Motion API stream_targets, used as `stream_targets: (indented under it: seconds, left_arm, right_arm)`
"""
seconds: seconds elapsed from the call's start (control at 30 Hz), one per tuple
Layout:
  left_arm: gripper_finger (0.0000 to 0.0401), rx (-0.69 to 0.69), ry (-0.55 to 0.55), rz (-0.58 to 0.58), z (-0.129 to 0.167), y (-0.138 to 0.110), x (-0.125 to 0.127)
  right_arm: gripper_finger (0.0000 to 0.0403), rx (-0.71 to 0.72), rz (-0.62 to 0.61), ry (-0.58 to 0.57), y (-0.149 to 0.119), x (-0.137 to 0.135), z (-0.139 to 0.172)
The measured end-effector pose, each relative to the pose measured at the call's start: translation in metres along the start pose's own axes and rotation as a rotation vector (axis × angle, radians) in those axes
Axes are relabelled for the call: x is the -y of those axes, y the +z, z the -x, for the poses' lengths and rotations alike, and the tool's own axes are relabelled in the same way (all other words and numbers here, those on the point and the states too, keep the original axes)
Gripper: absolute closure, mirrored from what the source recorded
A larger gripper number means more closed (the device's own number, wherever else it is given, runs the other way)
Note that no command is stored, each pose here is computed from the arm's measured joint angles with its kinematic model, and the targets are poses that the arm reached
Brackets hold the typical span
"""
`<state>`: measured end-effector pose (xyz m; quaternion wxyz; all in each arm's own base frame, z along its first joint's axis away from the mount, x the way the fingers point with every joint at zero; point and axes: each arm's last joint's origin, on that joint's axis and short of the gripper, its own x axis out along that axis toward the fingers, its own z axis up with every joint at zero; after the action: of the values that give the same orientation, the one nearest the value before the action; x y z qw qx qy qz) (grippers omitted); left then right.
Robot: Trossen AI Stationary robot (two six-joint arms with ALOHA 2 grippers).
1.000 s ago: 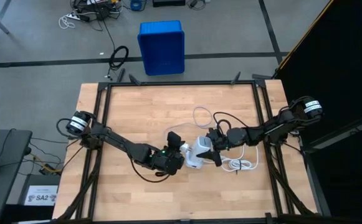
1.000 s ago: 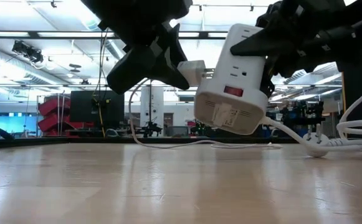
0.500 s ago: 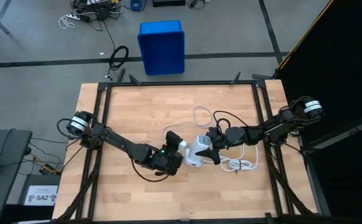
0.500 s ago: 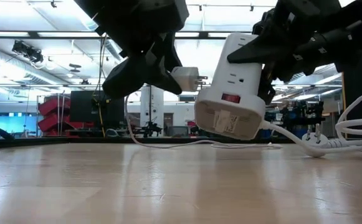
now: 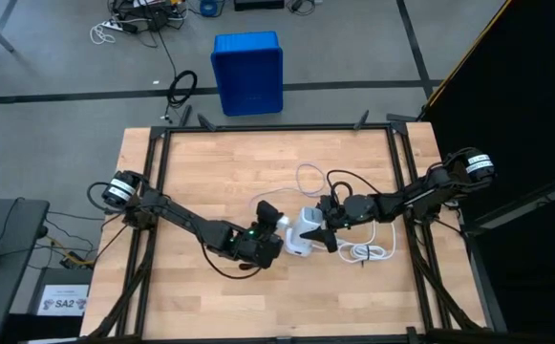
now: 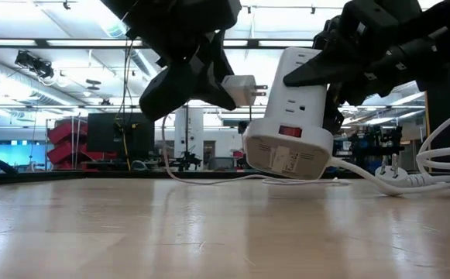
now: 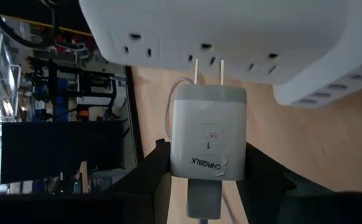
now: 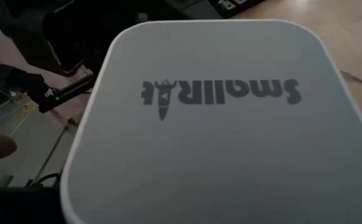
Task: Insert USB
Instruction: Insert the white charger adapter into the white outlet extension
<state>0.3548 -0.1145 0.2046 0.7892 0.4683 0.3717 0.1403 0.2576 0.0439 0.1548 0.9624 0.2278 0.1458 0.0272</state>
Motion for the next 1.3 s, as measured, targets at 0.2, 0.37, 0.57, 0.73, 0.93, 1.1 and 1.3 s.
stream_targets:
  seconds: [0.2, 0.37, 0.57, 0.73, 0.93, 1.1, 1.3]
  left_arm:
    - [0.0278, 0.014, -0.027, 0.021, -0.0066, -0.0017, -0.0047]
    - [0.0278, -0.001, -0.025, 0.012, -0.0108, -0.0044, -0.0077]
    - [0.0278, -0.002, -0.023, 0.010, -0.0108, -0.0044, -0.0078]
    - [0.0278, 0.001, -0.024, 0.013, -0.0102, -0.0041, -0.0075]
    - [0.0278, 0.002, -0.025, 0.017, -0.0102, -0.0040, -0.0075]
    - [0.0278, 0.000, -0.025, 0.034, -0.0102, -0.0041, -0.0074]
    - [0.0278, 0.002, -0.027, 0.036, -0.0100, -0.0039, -0.0072]
  right_arm:
    - [0.0143, -0.004, 0.001, -0.002, 0.0004, -0.0003, -0.0006]
    - [0.0143, -0.006, 0.007, 0.021, 0.0035, -0.0030, -0.0026]
    - [0.0143, -0.003, 0.007, 0.012, 0.0041, -0.0028, -0.0030]
    - [0.0143, 0.000, 0.007, -0.009, 0.0038, -0.0018, -0.0030]
    - [0.0143, -0.002, -0.009, -0.033, 0.0043, 0.0014, -0.0031]
    - [0.0143, 0.001, -0.014, -0.039, 0.0052, 0.0034, -0.0032]
    - [0.0143, -0.001, -0.039, -0.027, 0.0055, 0.0031, -0.0032]
